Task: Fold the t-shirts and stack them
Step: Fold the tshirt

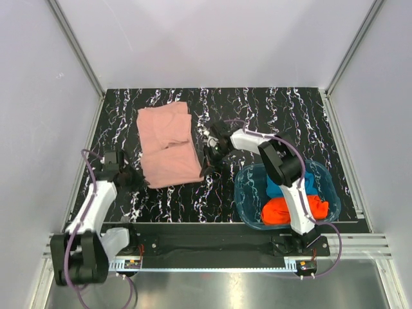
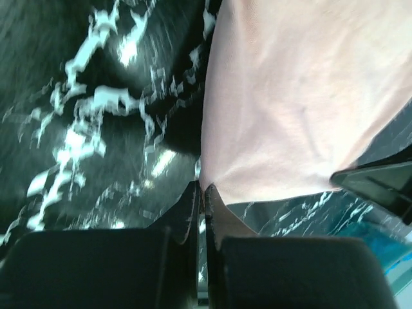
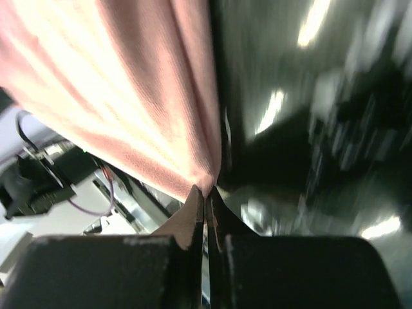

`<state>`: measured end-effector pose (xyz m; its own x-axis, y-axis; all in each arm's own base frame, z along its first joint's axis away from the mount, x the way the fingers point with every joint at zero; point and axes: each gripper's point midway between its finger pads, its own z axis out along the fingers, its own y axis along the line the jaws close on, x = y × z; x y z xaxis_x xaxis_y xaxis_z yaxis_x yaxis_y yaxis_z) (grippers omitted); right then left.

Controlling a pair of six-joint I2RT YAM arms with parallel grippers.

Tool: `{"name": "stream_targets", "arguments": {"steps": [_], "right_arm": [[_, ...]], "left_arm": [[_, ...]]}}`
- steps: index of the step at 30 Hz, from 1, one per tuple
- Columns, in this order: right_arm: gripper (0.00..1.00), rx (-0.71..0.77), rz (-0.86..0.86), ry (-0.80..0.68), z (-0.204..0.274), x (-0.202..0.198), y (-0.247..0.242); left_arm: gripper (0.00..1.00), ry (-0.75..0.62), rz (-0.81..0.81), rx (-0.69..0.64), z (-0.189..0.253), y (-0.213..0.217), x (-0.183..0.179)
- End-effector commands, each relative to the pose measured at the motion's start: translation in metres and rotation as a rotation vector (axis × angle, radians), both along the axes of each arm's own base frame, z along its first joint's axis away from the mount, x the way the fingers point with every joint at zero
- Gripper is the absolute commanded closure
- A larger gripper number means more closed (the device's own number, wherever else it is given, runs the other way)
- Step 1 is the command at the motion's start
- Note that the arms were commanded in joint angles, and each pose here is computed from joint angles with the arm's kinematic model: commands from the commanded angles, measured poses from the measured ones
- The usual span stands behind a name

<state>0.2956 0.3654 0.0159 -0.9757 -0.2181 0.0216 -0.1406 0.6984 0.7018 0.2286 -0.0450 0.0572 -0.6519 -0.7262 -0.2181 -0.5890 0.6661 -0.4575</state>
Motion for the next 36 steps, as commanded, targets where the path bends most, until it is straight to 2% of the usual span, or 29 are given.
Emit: {"name": "stream_targets", "arguments": {"steps": [1,5,7,14,22,28,32,33,36], "right_arm": [[1.0,0.007,0.034,-0.059,0.034,-0.028,-0.006],[1.0,-0.021,0.042,-0.015,0.031,-0.071,-0.021],[1.0,-0.018,0.029,-0.031,0.041,-0.08,-0.025],[1.0,-0.022,0.009,0.013,0.05,-0.138,-0.046],[1.0,-0.003,-0.012,0.039,0.076,-0.173,-0.056],[1.0,-0.022,-0.009,0.002,0.096,-0.162,-0.054],[1.0,-0.029,-0.014,-0.066,0.118,-0.126,-0.047],[1.0,-0.036,-0.026,-0.058,0.121,-0.118,-0.05],[1.0,-0.017,-0.074,-0.049,0.13,-0.083,-0.056]], "left_arm": [[1.0,-0.004,-0.036,0.068,0.01,-0.005,-0.025],[1.0,0.053,-0.085,0.049,0.007,-0.019,-0.053],[1.0,0.057,-0.096,0.02,0.006,-0.027,-0.063],[0.98,-0.01,-0.134,-0.065,0.027,-0.044,-0.099],[0.98,-0.021,-0.171,-0.129,0.053,-0.053,-0.123],[0.93,-0.114,-0.215,-0.113,0.094,-0.057,-0.096],[0.88,-0.126,-0.262,-0.096,0.12,-0.064,-0.051],[0.87,-0.174,-0.27,-0.086,0.138,-0.065,-0.037],[0.82,-0.195,-0.295,-0.034,0.153,-0.064,0.0]]}}
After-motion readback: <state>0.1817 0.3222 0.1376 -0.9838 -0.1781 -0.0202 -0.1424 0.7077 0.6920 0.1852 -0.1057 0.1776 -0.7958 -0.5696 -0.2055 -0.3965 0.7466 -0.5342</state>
